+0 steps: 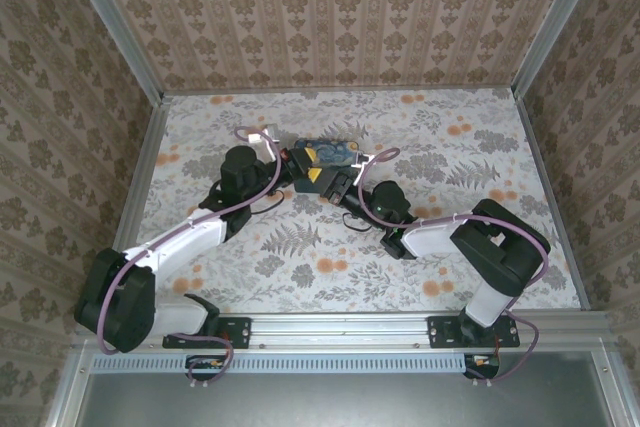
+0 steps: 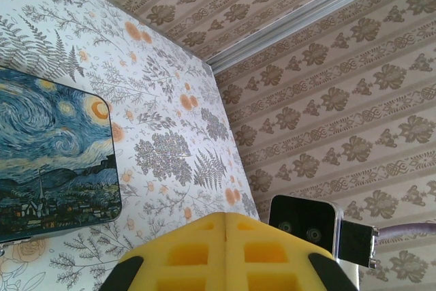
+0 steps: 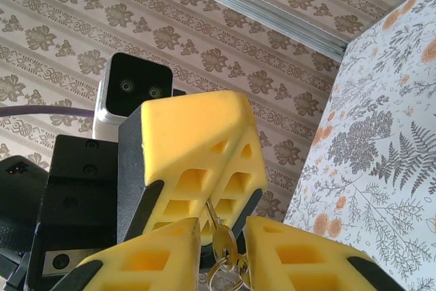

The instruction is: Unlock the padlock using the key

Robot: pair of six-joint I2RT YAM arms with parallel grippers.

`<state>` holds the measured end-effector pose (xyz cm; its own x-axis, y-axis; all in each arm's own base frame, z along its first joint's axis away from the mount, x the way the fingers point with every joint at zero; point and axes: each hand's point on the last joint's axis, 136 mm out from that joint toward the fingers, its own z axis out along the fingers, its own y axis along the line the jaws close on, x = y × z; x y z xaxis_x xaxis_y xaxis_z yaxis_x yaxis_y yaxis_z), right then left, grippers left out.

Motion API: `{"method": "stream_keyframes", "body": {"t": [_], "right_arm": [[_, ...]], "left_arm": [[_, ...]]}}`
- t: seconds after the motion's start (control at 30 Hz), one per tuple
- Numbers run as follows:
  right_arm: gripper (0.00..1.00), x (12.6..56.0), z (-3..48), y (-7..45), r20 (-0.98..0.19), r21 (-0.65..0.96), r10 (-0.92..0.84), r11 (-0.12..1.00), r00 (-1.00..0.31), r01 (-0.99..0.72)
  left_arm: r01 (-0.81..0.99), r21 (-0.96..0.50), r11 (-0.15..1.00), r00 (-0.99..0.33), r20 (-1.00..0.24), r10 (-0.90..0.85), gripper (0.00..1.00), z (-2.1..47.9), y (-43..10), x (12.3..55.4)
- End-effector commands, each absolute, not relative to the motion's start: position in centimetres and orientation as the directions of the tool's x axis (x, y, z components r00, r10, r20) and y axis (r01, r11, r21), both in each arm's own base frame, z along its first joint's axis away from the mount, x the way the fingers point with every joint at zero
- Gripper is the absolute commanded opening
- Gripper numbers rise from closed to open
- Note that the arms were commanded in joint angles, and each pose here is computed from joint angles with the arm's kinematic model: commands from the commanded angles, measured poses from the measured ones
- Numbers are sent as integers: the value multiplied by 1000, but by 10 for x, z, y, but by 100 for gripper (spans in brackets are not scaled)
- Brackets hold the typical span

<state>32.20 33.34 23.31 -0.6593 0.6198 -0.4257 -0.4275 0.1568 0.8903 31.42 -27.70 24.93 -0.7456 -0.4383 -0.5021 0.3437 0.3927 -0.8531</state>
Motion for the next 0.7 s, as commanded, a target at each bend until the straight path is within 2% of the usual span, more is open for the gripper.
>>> {"method": "stream_keyframes", "body": {"t": [0.0, 0.37, 0.67], "right_arm": [[22, 327, 245, 332, -431, 879, 644, 141, -632, -456], [0, 328, 247, 328, -432, 877, 647, 140, -628, -459], [0, 331, 247, 316, -424, 881, 670, 151, -609, -448]], "left_arm": [[398, -835, 380, -712, -542, -446, 0, 272, -277, 313], [393, -835, 386, -711, -542, -448, 0, 270, -276, 312], [362, -840, 404, -705, -530, -471, 0, 261, -268, 311]]}}
